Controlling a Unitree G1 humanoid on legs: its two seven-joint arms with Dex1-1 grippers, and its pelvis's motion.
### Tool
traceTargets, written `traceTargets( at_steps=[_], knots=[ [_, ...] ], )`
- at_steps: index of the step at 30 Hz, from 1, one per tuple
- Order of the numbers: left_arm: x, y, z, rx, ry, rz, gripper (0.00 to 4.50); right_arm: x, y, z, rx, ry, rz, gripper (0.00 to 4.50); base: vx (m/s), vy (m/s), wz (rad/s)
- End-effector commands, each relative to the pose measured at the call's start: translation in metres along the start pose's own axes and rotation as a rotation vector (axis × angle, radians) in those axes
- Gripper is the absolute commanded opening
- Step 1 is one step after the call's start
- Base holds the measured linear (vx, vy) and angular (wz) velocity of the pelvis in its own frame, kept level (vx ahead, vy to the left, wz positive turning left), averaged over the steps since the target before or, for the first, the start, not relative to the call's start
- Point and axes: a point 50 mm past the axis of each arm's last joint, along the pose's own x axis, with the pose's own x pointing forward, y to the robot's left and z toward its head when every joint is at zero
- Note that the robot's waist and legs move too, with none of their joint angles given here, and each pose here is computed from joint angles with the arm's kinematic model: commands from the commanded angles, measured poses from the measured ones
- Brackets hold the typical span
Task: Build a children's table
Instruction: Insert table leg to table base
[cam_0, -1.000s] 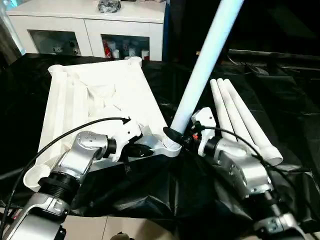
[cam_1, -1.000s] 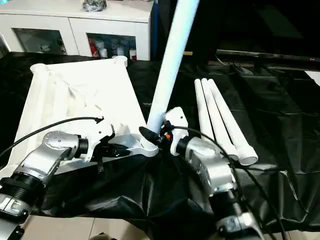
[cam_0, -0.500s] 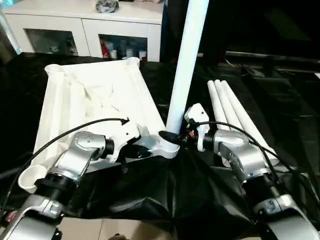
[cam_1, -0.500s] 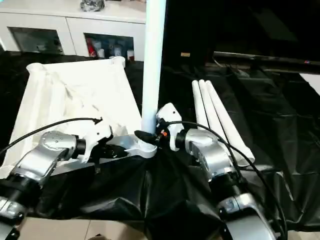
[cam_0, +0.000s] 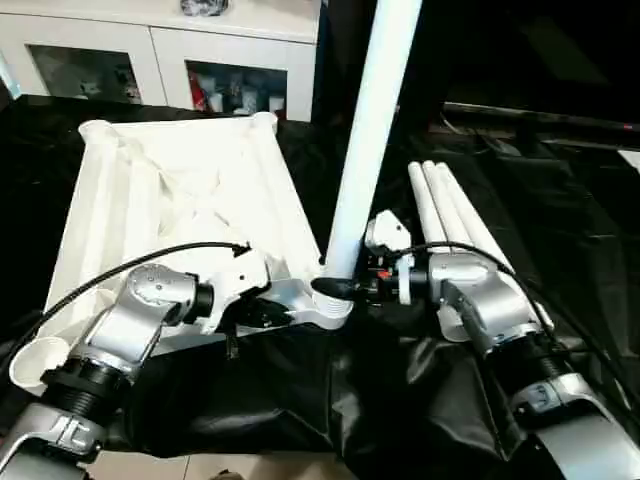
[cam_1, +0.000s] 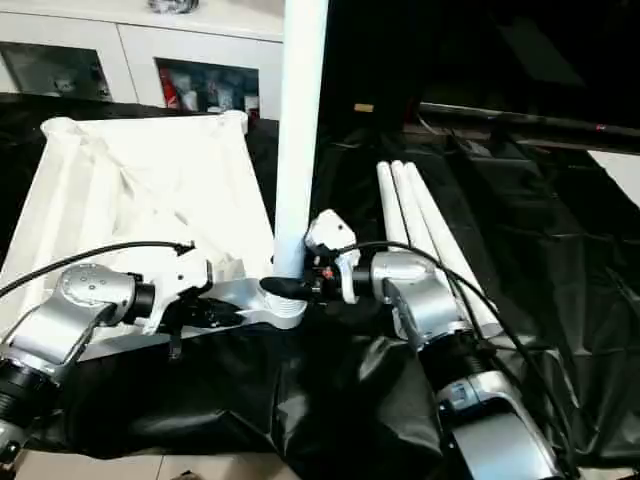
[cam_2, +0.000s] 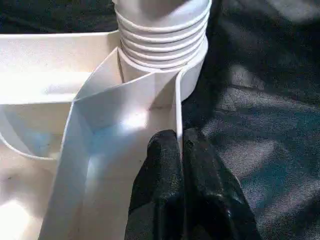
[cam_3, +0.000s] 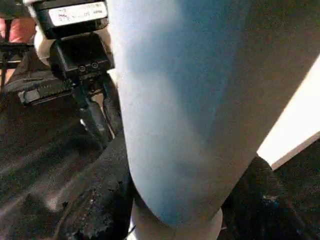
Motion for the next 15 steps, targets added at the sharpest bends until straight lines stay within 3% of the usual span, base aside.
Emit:
traceTargets(
  at_steps=[1, 5, 7, 9, 12, 15],
  knots=[
    [0.007, 0.007, 0.037, 0.085, -0.111, 0.058, 0.00, 0.005, 0.001, -0.051, 0.145, 0.173, -0.194, 1.89, 0.000, 0.000, 0.00],
    [0.010, 0.015, 0.038, 0.031, -0.085, 0.146, 0.00, 0.008, -0.005, -0.055, 0.195, 0.164, -0.344, 1.88, 0.000, 0.000, 0.00],
    [0.015, 0.023, 0.047, -0.040, -0.071, 0.251, 0.00, 0.016, -0.011, -0.058, 0.269, 0.163, -0.512, 1.88, 0.000, 0.000, 0.00],
    [0.020, 0.025, 0.053, -0.074, -0.070, 0.293, 0.00, 0.022, -0.012, -0.058, 0.307, 0.162, -0.563, 1.88, 0.000, 0.000, 0.00],
    [0.042, 0.022, 0.072, -0.132, -0.058, 0.365, 0.00, 0.041, -0.012, -0.054, 0.394, 0.183, -0.660, 1.88, 0.000, 0.000, 0.00],
    [0.054, 0.017, 0.083, -0.170, -0.062, 0.399, 0.00, 0.051, -0.010, -0.051, 0.418, 0.198, -0.677, 1.88, 0.000, 0.000, 0.00]
  ],
)
